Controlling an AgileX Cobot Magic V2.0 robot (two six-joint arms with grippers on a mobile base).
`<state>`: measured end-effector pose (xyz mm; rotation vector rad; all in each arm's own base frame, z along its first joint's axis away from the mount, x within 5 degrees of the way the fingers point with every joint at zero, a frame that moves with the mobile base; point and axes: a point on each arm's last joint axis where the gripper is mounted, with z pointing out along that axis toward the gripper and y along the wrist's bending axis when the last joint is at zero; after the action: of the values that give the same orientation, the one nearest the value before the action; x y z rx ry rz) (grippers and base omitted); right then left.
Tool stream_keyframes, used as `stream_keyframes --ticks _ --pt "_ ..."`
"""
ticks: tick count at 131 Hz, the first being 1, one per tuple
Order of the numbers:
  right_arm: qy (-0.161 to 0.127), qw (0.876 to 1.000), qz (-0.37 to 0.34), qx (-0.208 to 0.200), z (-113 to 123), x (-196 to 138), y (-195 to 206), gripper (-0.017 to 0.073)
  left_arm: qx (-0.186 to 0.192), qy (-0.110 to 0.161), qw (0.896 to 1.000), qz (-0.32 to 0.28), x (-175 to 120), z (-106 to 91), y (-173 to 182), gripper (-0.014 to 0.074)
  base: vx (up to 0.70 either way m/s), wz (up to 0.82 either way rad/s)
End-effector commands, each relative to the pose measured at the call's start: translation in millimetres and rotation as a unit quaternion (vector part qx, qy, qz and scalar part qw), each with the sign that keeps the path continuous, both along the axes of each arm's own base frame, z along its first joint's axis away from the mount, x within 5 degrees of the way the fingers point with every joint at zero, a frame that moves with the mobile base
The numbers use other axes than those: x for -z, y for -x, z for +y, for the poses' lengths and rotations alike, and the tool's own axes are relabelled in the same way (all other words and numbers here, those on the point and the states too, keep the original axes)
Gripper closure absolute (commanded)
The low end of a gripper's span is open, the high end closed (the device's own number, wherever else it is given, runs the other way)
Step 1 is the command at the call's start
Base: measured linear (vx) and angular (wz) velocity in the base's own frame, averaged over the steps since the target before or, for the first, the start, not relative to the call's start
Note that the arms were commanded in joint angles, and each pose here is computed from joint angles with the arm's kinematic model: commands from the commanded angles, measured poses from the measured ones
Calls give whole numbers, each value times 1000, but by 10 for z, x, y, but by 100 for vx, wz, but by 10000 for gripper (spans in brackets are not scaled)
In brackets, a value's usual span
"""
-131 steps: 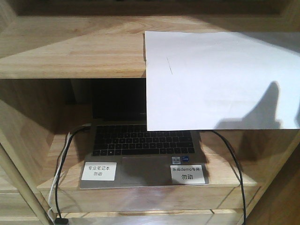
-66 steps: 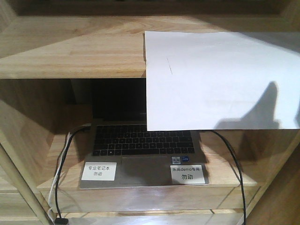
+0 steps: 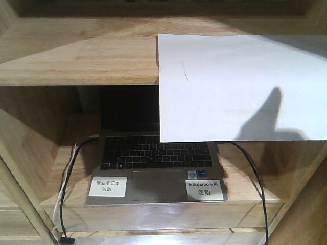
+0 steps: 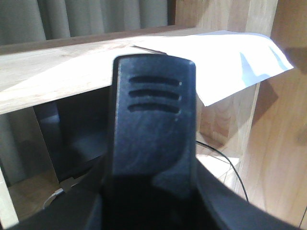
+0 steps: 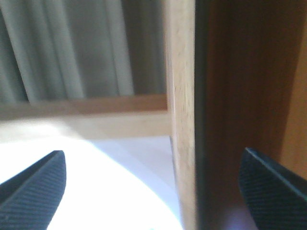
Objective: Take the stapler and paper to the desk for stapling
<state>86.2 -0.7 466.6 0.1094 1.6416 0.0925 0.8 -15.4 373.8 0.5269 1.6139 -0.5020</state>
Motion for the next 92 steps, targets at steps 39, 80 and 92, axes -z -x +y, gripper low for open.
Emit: stream_keyframes --ticks 39,80,92 --pt "-446 874 -187 -41 -31 -405 51 -98 -3 41 998 -46 -172 8 -2 600 0 0" --pt "-520 814 -240 -93 -27 -527 106 -55 -3 41 998 -46 -172 8 -2 600 0 0" --pt "-509 820 -244 -93 -25 -516 119 -52 -3 41 998 -46 -172 8 -2 600 0 0"
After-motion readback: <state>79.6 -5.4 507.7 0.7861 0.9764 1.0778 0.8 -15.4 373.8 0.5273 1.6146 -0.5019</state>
